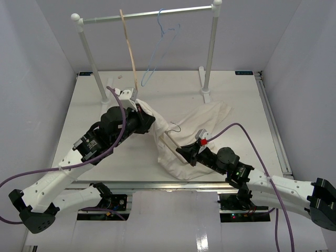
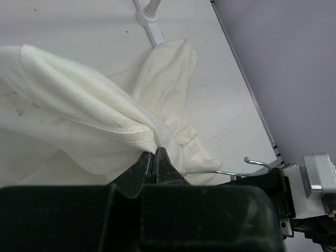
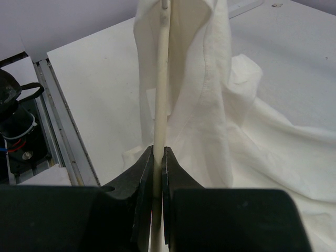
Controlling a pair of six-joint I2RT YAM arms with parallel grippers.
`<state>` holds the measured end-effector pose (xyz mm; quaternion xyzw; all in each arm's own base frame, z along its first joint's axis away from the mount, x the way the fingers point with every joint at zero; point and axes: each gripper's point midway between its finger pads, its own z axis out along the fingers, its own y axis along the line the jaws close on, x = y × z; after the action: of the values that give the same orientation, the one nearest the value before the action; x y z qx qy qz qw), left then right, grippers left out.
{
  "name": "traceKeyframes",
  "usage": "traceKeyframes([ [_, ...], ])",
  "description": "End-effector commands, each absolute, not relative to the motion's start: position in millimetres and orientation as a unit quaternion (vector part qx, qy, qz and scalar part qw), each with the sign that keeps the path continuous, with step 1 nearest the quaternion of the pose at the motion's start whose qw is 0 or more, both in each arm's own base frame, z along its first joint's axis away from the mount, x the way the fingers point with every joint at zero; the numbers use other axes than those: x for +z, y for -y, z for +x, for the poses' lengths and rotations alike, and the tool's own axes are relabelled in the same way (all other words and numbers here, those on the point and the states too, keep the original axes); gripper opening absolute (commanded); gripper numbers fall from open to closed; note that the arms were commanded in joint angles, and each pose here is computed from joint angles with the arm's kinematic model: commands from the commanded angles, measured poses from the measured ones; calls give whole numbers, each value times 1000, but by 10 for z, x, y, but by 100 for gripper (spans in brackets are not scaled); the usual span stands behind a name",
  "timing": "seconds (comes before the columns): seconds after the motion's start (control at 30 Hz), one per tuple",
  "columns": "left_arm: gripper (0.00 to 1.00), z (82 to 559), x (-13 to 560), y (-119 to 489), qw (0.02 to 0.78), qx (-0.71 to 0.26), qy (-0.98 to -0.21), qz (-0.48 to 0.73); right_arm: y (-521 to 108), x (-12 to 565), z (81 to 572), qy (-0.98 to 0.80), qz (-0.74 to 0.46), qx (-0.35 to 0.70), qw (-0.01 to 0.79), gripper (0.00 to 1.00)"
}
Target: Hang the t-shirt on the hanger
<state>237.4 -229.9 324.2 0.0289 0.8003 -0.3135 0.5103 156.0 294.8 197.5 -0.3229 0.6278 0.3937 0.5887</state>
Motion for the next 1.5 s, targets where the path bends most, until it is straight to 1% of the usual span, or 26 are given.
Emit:
traceKeyframes([
  [0.0, 0, 2469, 3480, 2254, 538, -303, -787, 12, -3009, 2334, 1570, -590, -322, 403, 621, 8],
  [0.1, 0, 2479, 3410, 2325, 523, -291, -800, 39, -3016, 2381, 1538, -580, -331, 406, 624, 8],
  [0.13, 7, 2446, 3423, 2349, 519, -292, -801, 59, -3003, 2411, 1532, -575, -330, 407, 628, 8],
  [0.17, 18, 2407, 3442, 2372, 515, -292, -802, 82, -2986, 2445, 1528, -570, -328, 409, 632, 8],
  [0.23, 45, 2247, 3533, 2417, 498, -310, -799, 128, -2943, 2560, 1499, -560, -319, 418, 640, 8],
  [0.27, 51, 2174, 3546, 2406, 492, -310, -799, 152, -2922, 2610, 1492, -558, -314, 421, 642, 8],
  [0.33, 56, 2096, 3685, 2359, 500, -313, -788, 173, -2895, 2690, 1461, -558, -310, 429, 639, 8],
  [0.4, 57, 2021, 3855, 2239, 521, -309, -773, 185, -2881, 2735, 1392, -559, -315, 440, 628, 8],
  [0.47, 60, 1964, 4038, 2127, 549, -306, -753, 195, -2852, 2734, 1340, -558, -317, 448, 623, 8],
  [0.57, 60, 1912, 4224, 1976, 584, -291, -729, 209, -2781, 2764, 1264, -548, -312, 462, 624, 8],
  [0.67, 57, 1934, 4265, 1866, 606, -244, -714, 253, -2744, 2826, 1154, -539, -323, 477, 614, 8],
  [0.77, 58, 1952, 4292, 1803, 619, -194, -694, 314, -2716, 2827, 1127, -553, -332, 472, 601, 8],
  [0.83, 58, 1903, 4301, 1877, 610, -195, -680, 358, -2688, 2843, 1101, -553, -333, 474, 599, 8],
  [0.9, 59, 1780, 4225, 2029, 584, -219, -662, 415, -2665, 2876, 1063, -545, -332, 482, 600, 8],
  [1.07, 59, 1662, 3949, 2269, 538, -236, -622, 518, -2655, 2902, 1017, -544, -341, 485, 594, 8],
  [1.13, 60, 1636, 3755, 2326, 506, -233, -615, 558, -2638, 2936, 987, -538, -342, 490, 595, 8],
  [1.33, 61, 1564, 3380, 2405, 449, -239, -602, 615, -2650, 2957, 888, -525, -360, 503, 585, 8],
  [1.47, 62, 1422, 3166, 2435, 419, -265, -589, 638, -2659, 2973, 851, -518, -369, 507, 581, 8],
])
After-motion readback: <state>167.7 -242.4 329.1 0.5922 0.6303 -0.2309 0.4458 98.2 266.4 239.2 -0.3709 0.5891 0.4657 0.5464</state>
